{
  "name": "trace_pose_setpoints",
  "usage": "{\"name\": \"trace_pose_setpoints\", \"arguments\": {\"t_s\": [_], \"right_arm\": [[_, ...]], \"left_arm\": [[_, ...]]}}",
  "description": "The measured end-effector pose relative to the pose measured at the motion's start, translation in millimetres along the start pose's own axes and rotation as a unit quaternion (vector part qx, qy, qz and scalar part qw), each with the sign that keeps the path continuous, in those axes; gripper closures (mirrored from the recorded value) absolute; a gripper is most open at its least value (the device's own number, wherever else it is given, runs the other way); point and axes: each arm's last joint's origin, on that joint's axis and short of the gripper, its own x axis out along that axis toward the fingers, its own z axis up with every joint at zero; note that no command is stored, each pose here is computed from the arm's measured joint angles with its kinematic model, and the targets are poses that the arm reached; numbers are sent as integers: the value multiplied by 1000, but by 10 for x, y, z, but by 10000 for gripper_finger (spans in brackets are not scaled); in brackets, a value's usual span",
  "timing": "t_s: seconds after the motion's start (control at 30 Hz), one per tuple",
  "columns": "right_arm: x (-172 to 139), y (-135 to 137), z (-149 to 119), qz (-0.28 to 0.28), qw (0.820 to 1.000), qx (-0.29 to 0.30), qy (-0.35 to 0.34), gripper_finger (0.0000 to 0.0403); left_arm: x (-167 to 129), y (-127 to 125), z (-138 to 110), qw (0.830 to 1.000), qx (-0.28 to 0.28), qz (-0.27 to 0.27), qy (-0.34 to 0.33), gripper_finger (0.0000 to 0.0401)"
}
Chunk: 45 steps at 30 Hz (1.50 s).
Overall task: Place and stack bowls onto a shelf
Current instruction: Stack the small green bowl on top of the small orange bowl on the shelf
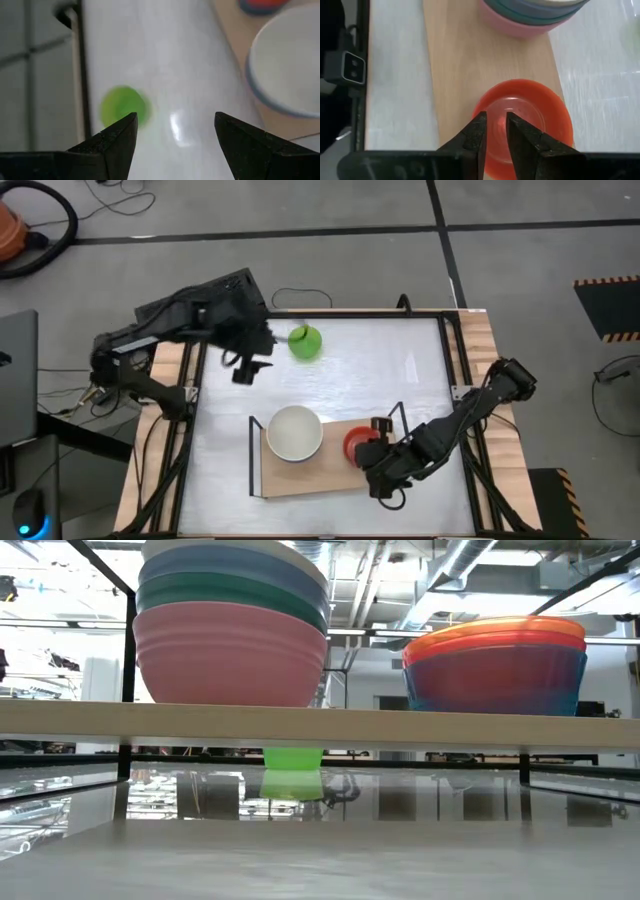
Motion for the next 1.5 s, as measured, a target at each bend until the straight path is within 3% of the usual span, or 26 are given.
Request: {"name": "trace_pose_setpoints", "arguments": {"t_s": [0.13,0.23,0.4,0.47,0.57,0.63,0.77,0.87,0.93,1.03,1.3,1.5], "right_arm": [[-66,-24,2,4,1000,13,-6,303],[-68,-23,0,4,1000,13,-6,303],[-38,-45,1,-3,1000,13,2,303],[-28,-68,16,-5,1000,20,2,303],[-12,-111,32,-11,1000,25,6,303],[4,-159,41,-19,999,28,13,303],[29,-220,74,-25,999,37,14,303],[32,-225,79,-23,999,38,15,303],[29,-218,72,-22,999,39,17,303],[26,-217,59,-24,999,38,21,303],[28,-220,57,-18,999,39,27,303],[12,-222,54,-16,998,47,27,303]], "left_arm": [[418,317,-412,998,-35,-35,33,150],[702,505,-693,998,-50,-20,22,150],[1025,602,-1092,999,-21,-7,36,150],[1117,616,-1181,997,-74,-1,22,150],[1216,664,-1151,977,-204,16,-55,150],[1275,663,-1066,956,-271,59,-94,151],[1439,674,-875,915,-322,218,-112,157],[1643,680,-848,881,-367,287,-85,162],[1794,711,-881,872,-394,284,-64,166],[2046,769,-954,871,-420,252,-21,173],[2583,914,-1103,867,-436,219,100,186],[2683,984,-1166,860,-458,196,105,187]]}}
